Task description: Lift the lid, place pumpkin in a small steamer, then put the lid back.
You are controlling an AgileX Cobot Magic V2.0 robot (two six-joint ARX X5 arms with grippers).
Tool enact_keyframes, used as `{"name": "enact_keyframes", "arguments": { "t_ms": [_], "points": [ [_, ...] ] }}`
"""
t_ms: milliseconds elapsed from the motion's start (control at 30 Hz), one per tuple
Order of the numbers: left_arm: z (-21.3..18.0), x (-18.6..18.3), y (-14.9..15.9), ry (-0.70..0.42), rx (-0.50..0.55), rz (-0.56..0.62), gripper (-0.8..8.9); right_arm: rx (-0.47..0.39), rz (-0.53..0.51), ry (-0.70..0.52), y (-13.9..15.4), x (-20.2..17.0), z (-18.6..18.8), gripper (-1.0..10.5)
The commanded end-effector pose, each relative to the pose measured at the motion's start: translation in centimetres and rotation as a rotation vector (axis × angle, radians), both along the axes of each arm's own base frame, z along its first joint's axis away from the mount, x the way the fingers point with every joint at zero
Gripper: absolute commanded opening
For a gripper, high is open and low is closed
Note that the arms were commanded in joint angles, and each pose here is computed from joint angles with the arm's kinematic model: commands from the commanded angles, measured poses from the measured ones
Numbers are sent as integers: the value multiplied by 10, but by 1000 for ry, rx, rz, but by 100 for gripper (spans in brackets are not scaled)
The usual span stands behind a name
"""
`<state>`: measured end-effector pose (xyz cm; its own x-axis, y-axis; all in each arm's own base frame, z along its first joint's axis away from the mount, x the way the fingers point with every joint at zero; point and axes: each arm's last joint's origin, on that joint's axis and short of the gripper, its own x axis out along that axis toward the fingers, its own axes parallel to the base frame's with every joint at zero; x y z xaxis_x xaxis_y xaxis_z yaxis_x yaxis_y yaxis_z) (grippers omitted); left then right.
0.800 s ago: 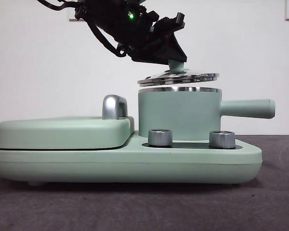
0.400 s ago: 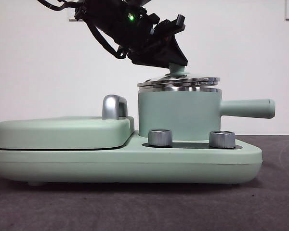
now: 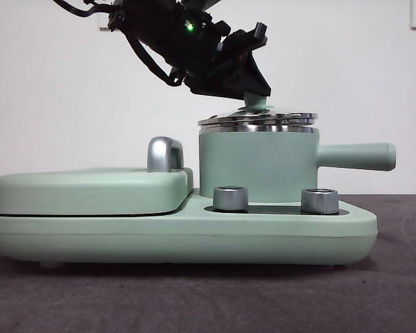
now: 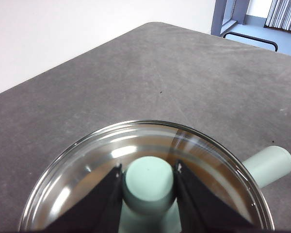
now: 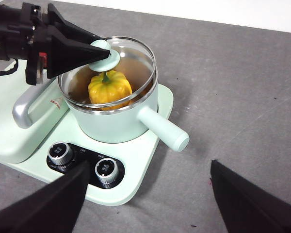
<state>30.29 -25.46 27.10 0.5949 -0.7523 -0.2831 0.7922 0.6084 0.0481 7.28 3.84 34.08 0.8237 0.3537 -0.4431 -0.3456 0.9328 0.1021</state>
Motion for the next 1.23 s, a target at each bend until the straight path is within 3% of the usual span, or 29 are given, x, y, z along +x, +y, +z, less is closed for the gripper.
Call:
{"name": "enact_keyframes", "arguments": {
  "t_ms": [33,467,533,733,967,1233],
  "points": [
    [3,3,-8,-27,-13,-21,12,16,-2,-6,1,0,2,385],
    [-9,6,-11,5,12,-23,13,17,-2,-6,1,0,2,385],
    [-9,6,-11,8,10,-22,57,16,-2,-6,1,0,2,385],
    [-7,4,-10,27,10,-18,319,16,-2,-6,1,0,2,385],
    [8,-6,0,71,16,-8,321,17,-2,-6,1,0,2,385],
    [46,-29,32,198,-24,56,321,14,-1,-2,1,0,2,385]
  ]
}}
